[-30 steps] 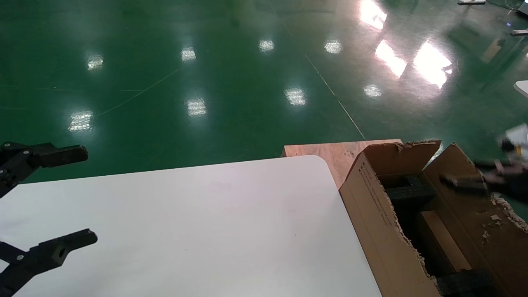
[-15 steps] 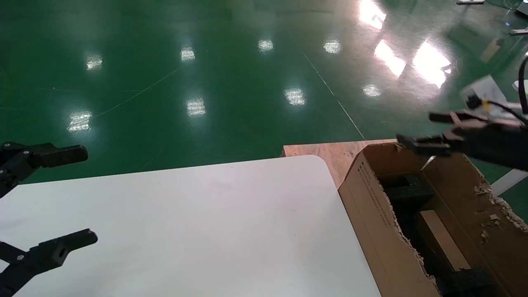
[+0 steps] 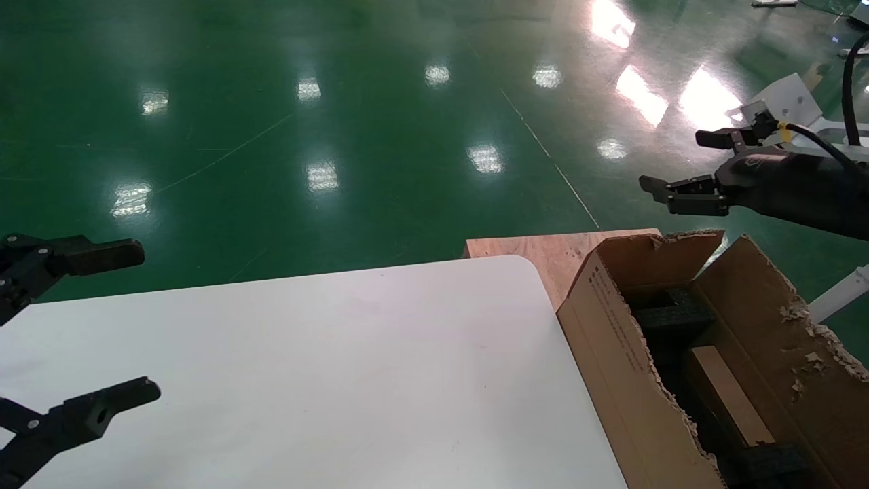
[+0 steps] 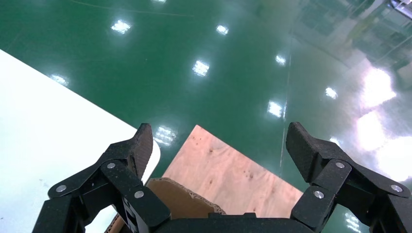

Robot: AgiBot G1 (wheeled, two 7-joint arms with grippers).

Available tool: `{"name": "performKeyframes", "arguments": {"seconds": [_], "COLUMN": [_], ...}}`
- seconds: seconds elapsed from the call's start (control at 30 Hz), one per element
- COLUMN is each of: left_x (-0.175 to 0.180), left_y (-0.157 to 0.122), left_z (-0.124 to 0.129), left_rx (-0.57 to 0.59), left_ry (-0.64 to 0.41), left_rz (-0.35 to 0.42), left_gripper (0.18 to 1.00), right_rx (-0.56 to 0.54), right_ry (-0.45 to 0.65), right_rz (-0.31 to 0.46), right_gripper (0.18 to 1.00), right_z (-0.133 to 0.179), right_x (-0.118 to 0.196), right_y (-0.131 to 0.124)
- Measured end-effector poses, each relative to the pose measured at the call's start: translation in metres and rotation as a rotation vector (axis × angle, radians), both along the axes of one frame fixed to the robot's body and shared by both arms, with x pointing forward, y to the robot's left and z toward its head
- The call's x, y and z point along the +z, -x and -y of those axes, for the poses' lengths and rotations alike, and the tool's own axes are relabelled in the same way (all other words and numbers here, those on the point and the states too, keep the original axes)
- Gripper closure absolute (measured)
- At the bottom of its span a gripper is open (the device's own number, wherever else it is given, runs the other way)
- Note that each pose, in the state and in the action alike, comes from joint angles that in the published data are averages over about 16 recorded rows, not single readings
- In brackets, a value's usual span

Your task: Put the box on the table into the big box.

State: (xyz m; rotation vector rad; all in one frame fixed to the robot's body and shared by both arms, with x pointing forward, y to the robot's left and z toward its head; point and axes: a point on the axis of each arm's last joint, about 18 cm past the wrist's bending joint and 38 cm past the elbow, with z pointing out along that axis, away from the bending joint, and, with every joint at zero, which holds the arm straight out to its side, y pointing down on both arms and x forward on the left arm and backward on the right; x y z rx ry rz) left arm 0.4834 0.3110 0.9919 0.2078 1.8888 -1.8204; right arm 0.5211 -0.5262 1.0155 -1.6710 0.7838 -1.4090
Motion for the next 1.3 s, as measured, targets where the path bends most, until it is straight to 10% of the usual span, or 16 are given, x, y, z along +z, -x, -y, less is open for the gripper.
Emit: {"name": "performKeyframes", "arguments": {"seconds": [1.3], "left_x": [0.0], "left_y": [0.0], "left_z": [0.0], "left_rx": [0.0], "left_ry": [0.0], "left_rz": [0.0], "left_gripper": [0.184], "right_rx": [0.771], "right_ry": [0.026], "right_rz": [-0.053], "right_gripper": [0.178], "right_z": [-0.183], "right_x": [0.007], "right_y": [-0.002]}}
